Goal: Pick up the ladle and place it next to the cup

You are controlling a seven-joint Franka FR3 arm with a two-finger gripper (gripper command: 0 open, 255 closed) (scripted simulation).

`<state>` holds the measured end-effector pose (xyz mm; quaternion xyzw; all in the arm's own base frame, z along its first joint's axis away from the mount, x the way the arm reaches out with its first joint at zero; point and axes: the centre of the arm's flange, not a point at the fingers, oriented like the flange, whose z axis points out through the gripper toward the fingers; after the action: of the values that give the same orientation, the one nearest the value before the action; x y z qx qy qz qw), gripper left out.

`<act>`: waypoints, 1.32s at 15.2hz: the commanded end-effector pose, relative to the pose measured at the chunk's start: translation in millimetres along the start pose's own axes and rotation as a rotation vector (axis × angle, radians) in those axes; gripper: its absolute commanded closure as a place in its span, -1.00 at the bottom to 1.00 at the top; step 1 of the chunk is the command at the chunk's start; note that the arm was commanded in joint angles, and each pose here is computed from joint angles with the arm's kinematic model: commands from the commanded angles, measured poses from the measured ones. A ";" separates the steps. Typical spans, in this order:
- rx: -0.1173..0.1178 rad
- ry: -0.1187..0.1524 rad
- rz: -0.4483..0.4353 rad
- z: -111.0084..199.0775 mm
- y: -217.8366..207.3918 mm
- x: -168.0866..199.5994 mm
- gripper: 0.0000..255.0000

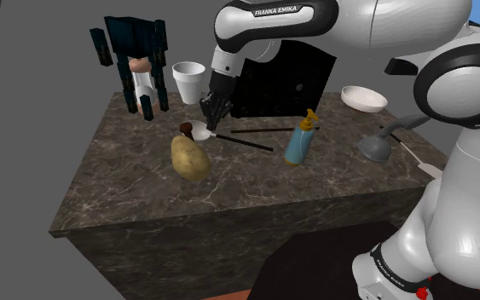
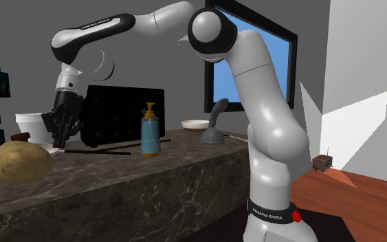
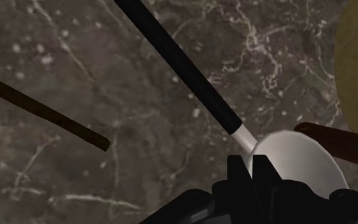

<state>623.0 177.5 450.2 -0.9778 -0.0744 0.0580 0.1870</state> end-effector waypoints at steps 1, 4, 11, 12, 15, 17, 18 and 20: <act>-0.001 -0.006 0.011 1.6 5.7 0.7 1.00; -0.001 -0.006 0.011 2.3 4.6 1.0 -1.00; -0.001 -0.006 0.011 -38.0 5.7 0.9 -1.00; -0.001 -0.006 0.011 -48.4 5.7 1.0 -1.00; -0.001 -0.006 0.011 -48.4 5.7 1.0 -1.00; -0.001 -0.006 0.011 -48.4 5.7 1.0 -1.00; -0.001 -0.006 0.011 -48.4 5.7 1.0 -1.00; -0.001 -0.006 0.011 -48.4 5.7 1.0 -1.00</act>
<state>630.0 160.4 490.0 -0.9774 -0.0738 0.0656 0.1867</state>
